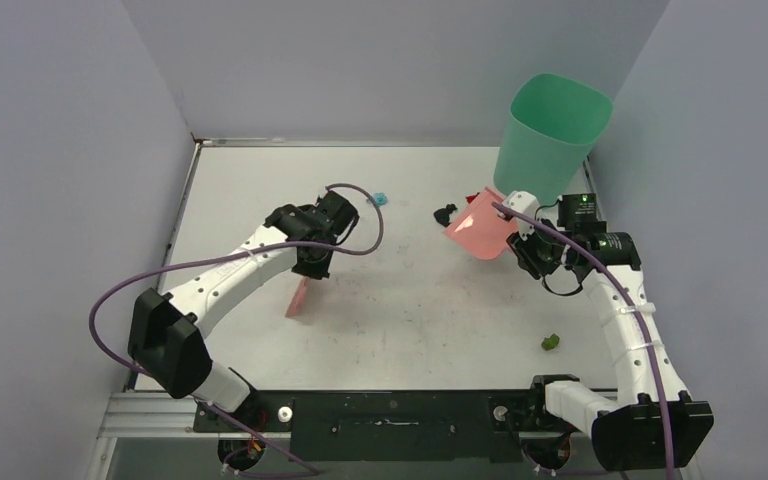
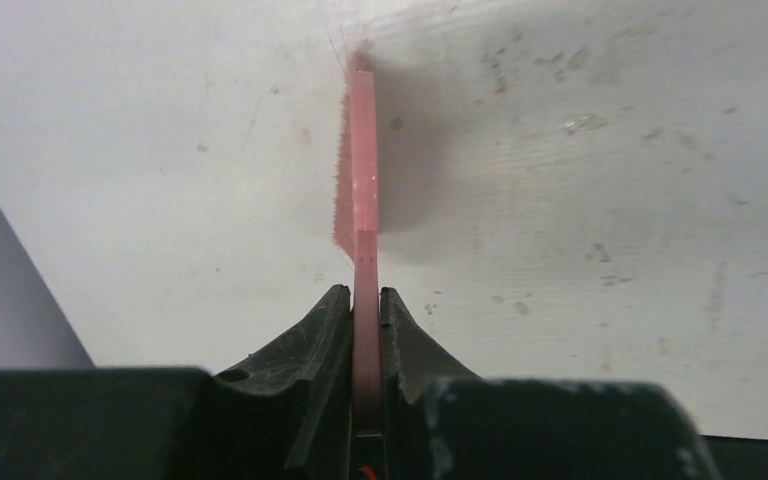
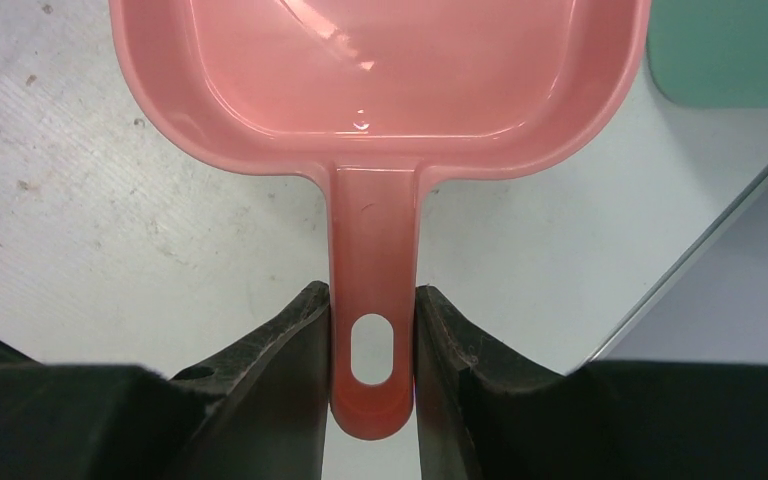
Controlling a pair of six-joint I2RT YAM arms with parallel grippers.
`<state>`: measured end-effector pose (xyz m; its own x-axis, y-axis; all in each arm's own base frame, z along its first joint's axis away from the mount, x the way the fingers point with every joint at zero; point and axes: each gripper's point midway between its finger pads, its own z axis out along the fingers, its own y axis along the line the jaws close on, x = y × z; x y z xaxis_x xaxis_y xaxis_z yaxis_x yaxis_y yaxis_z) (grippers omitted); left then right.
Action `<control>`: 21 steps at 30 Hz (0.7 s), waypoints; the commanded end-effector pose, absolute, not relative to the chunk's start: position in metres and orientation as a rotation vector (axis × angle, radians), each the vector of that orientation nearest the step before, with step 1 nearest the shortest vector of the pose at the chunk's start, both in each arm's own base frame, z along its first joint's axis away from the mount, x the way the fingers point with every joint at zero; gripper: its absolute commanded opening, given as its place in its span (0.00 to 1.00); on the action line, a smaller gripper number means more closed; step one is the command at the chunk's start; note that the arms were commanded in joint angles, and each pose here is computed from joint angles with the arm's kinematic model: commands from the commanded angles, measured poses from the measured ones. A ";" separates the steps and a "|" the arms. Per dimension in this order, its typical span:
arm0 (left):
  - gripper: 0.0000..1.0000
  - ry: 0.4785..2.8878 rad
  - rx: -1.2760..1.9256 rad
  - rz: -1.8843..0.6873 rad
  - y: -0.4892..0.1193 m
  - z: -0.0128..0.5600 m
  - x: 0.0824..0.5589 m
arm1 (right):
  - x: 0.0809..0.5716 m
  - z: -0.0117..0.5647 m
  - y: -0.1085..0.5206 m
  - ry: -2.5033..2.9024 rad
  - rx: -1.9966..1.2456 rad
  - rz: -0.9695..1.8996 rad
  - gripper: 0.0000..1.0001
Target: Sweep away the paper scraps from the table
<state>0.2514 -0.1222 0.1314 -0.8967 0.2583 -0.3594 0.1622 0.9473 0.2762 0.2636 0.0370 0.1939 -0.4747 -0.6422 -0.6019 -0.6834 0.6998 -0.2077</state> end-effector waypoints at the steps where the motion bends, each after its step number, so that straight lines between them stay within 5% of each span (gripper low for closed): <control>1: 0.00 2.622 0.301 0.122 -0.162 0.176 0.269 | 0.254 0.194 0.029 2.236 -1.036 0.012 0.05; 7: 0.00 2.422 0.234 0.480 -0.123 0.240 0.330 | 0.244 0.190 0.021 2.248 -1.060 -0.043 0.05; 13: 0.00 2.364 0.241 0.837 -0.093 0.240 0.398 | 0.225 0.158 0.015 2.358 -1.146 -0.026 0.05; 21: 0.00 2.439 0.298 0.759 -0.113 0.174 0.477 | 0.205 0.146 0.009 2.398 -1.160 -0.045 0.05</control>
<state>0.4479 -0.1022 0.1751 -0.8445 0.3420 -0.4121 0.0220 0.7911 0.6113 0.2082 0.0123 0.1376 -0.5503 -0.7380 -0.3906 -0.7407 0.6474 -0.1795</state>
